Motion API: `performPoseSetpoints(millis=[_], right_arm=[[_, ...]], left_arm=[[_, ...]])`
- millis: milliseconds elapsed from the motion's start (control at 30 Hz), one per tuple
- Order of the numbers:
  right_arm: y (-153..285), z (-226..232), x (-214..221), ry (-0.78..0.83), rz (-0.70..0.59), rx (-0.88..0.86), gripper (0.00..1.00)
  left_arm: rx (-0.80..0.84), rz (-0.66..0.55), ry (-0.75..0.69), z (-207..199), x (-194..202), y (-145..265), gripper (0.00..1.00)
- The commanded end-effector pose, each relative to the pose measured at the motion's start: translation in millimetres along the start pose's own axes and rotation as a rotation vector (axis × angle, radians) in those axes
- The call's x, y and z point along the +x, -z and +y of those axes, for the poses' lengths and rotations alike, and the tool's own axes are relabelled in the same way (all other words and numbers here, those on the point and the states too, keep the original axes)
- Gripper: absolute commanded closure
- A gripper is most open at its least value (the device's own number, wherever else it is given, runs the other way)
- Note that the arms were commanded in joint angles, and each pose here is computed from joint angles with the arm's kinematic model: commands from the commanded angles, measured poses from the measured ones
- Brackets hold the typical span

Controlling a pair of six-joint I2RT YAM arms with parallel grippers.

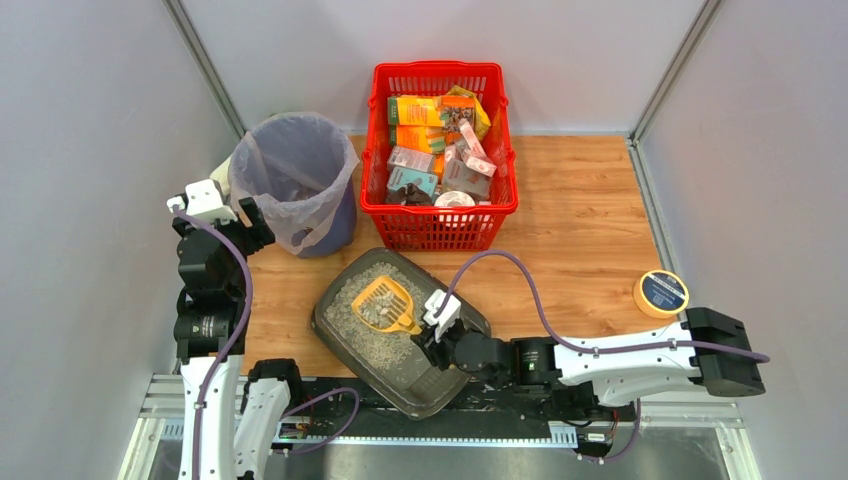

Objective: Clean the litter box

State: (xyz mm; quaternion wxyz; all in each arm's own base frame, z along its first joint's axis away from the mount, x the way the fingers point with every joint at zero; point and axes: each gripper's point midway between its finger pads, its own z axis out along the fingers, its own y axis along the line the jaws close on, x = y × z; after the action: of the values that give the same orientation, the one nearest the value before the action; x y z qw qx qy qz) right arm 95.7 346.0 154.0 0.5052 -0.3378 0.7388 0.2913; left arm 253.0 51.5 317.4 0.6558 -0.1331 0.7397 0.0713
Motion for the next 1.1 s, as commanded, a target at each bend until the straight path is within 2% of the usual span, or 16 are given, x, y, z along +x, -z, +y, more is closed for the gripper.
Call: performPoseSetpoints(millis=[0, 33, 67, 100, 133, 167, 200, 333, 400, 433, 500, 533, 600, 733, 900, 1067], right_arm=[[6.1, 1.1, -30.4, -0.082, -0.111, 0.021, 1.00], [-1.2, 5.2, -48.7, -0.129, -0.198, -0.015, 1.00], [-7.3, 2.8, -53.1, -0.126, -0.194, -0.014, 1.00], [-9.2, 11.0, -47.2, -0.111, -0.142, -0.043, 1.00], [-5.5, 7.4, -14.7, -0.035, 0.015, -0.020, 1.00], [3.7, 18.0, -5.1, -0.001, 0.046, -0.035, 1.00], [9.3, 9.2, -3.0, 0.006, 0.029, 0.014, 1.00], [-8.6, 8.0, -28.3, -0.042, -0.118, -0.031, 1.00], [-4.1, 24.7, -39.6, -0.027, -0.043, -0.057, 1.00], [5.2, 16.4, -14.0, 0.045, 0.063, -0.010, 1.00], [16.3, 10.0, 3.2, 0.060, 0.068, 0.015, 1.00], [10.8, 13.7, -15.9, -0.001, -0.039, 0.000, 1.00], [-4.4, 2.0, -23.4, -0.044, -0.101, -0.012, 1.00], [11.2, 12.0, -2.0, -0.018, 0.067, -0.031, 1.00], [18.8, -7.4, -22.4, 0.013, -0.013, 0.015, 1.00], [28.0, -18.9, -37.9, 0.098, 0.038, 0.056, 1.00]], left_arm=[[0.001, -0.040, 0.000, 0.0, -11.5, -0.1, 0.16], [0.010, -0.033, -0.001, -1.6, -9.3, -1.2, 0.16], [0.010, -0.033, -0.002, -1.6, -9.0, -1.4, 0.16], [0.003, -0.026, -0.007, -0.3, -7.4, -2.0, 0.16], [0.000, -0.025, -0.007, 0.3, -6.7, -1.8, 0.16], [-0.001, -0.027, -0.007, 0.6, -7.4, -1.6, 0.16], [0.000, -0.029, -0.005, 0.1, -8.3, -1.0, 0.16], [0.008, -0.029, -0.005, -1.2, -7.7, -1.9, 0.16], [0.000, -0.023, -0.009, 0.4, -6.6, -1.9, 0.16], [-0.002, -0.024, -0.009, 0.6, -6.4, -2.1, 0.16], [0.005, -0.028, -0.007, -0.6, -8.0, -1.8, 0.16], [0.012, -0.027, -0.005, -2.1, -7.9, -2.2, 0.16], [0.018, -0.019, -0.007, -3.3, -5.5, -3.6, 0.16], [-0.001, -0.025, -0.009, 0.7, -6.7, -1.8, 0.16], [0.026, -0.018, -0.001, -4.6, -5.5, -2.5, 0.15], [0.000, -0.027, -0.007, 0.4, -6.9, -0.6, 0.16]])
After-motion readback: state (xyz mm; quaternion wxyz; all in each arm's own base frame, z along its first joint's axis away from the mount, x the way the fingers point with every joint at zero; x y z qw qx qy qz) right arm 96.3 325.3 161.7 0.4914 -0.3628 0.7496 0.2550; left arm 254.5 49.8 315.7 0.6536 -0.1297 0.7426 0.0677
